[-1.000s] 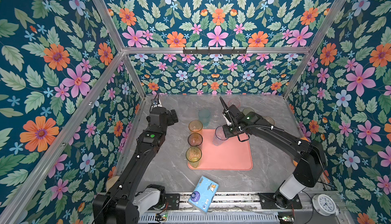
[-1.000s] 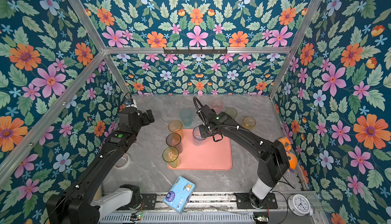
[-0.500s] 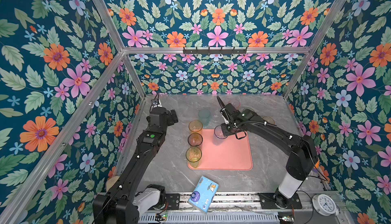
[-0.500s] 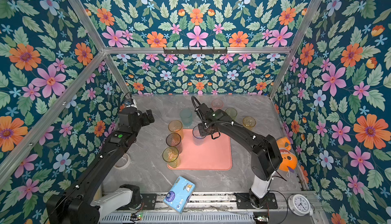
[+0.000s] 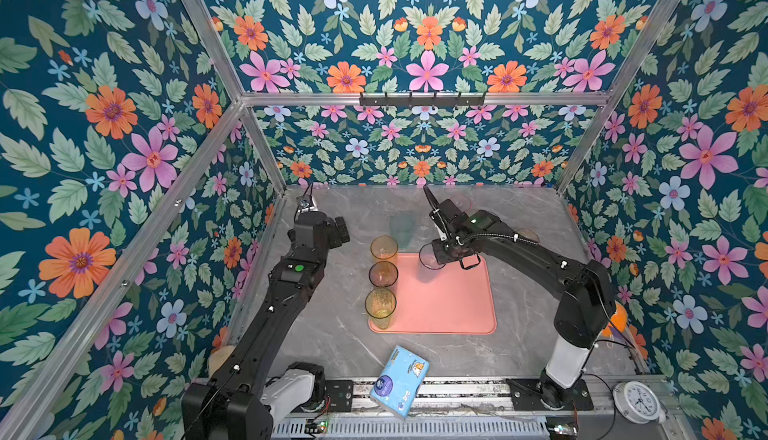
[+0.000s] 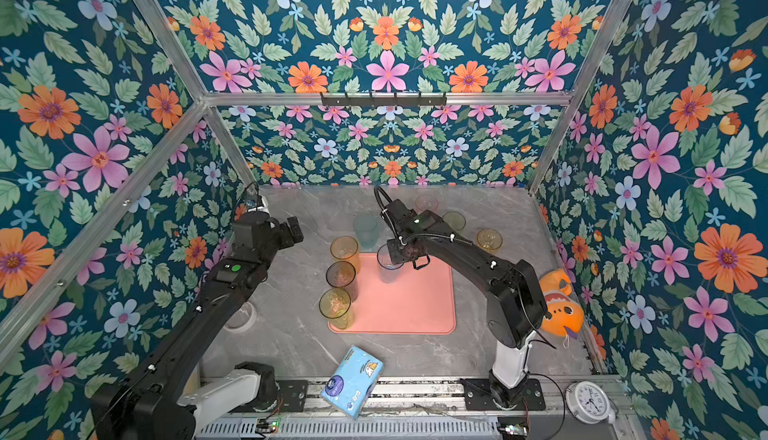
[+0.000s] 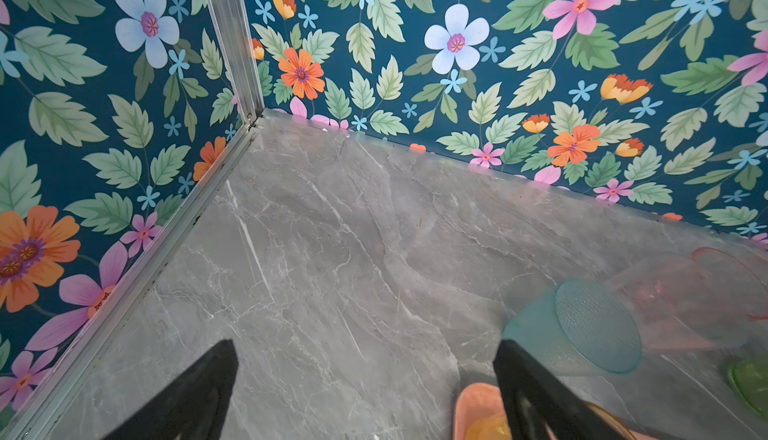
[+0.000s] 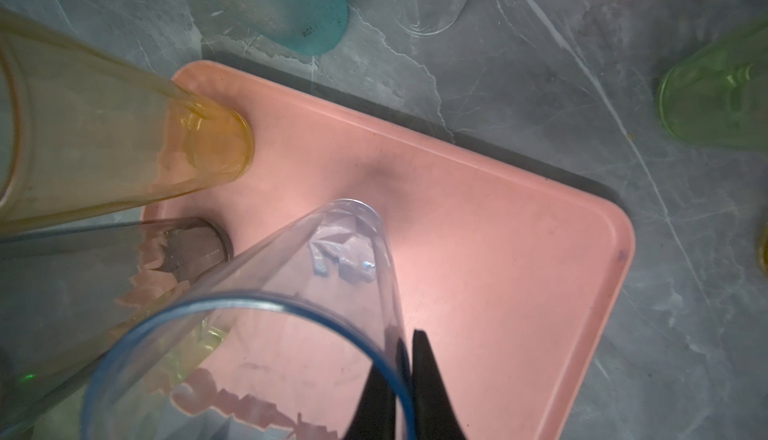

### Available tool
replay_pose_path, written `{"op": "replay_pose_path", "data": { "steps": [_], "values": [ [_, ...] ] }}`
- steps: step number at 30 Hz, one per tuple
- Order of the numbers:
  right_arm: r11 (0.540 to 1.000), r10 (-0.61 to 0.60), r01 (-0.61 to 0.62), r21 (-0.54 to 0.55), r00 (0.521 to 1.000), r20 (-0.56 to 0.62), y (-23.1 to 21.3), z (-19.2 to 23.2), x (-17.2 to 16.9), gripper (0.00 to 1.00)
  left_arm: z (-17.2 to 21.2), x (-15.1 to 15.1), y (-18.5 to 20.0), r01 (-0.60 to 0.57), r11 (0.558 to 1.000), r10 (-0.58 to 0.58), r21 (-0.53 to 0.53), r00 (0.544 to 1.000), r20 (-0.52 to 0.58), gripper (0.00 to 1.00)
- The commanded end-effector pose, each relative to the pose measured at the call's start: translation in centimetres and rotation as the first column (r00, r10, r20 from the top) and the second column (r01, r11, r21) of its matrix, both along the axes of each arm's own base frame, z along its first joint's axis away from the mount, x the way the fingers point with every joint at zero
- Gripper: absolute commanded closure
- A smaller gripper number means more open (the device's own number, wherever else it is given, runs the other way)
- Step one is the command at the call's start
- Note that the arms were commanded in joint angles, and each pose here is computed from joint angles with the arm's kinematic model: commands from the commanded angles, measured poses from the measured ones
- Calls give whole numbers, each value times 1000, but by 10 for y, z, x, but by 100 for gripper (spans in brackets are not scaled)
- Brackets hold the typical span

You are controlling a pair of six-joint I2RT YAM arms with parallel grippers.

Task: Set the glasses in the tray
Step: 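Lower the blue-rimmed glass onto the tray beside the yellow glass and open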

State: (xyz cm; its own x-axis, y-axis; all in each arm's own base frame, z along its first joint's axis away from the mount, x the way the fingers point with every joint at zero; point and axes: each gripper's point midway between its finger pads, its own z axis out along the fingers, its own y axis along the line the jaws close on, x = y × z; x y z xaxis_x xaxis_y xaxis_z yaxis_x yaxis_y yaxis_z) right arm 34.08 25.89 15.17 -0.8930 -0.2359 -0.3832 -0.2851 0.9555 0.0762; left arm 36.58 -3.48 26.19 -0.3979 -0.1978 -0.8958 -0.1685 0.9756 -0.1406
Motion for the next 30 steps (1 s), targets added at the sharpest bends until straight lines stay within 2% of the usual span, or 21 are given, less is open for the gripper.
{"op": "replay_pose_path", "data": {
  "steps": [1,30],
  "values": [
    [999,-5,5,-32,1000,-20,-6,-3,-1,100,0,-1,2,-4,1000,4,13,1000,-2,1],
    [997,-34,30,-73,998,-54,-3,-13,21,98,-1,-5,4,-12,1000,12,16,1000,-6,1]
  ]
}}
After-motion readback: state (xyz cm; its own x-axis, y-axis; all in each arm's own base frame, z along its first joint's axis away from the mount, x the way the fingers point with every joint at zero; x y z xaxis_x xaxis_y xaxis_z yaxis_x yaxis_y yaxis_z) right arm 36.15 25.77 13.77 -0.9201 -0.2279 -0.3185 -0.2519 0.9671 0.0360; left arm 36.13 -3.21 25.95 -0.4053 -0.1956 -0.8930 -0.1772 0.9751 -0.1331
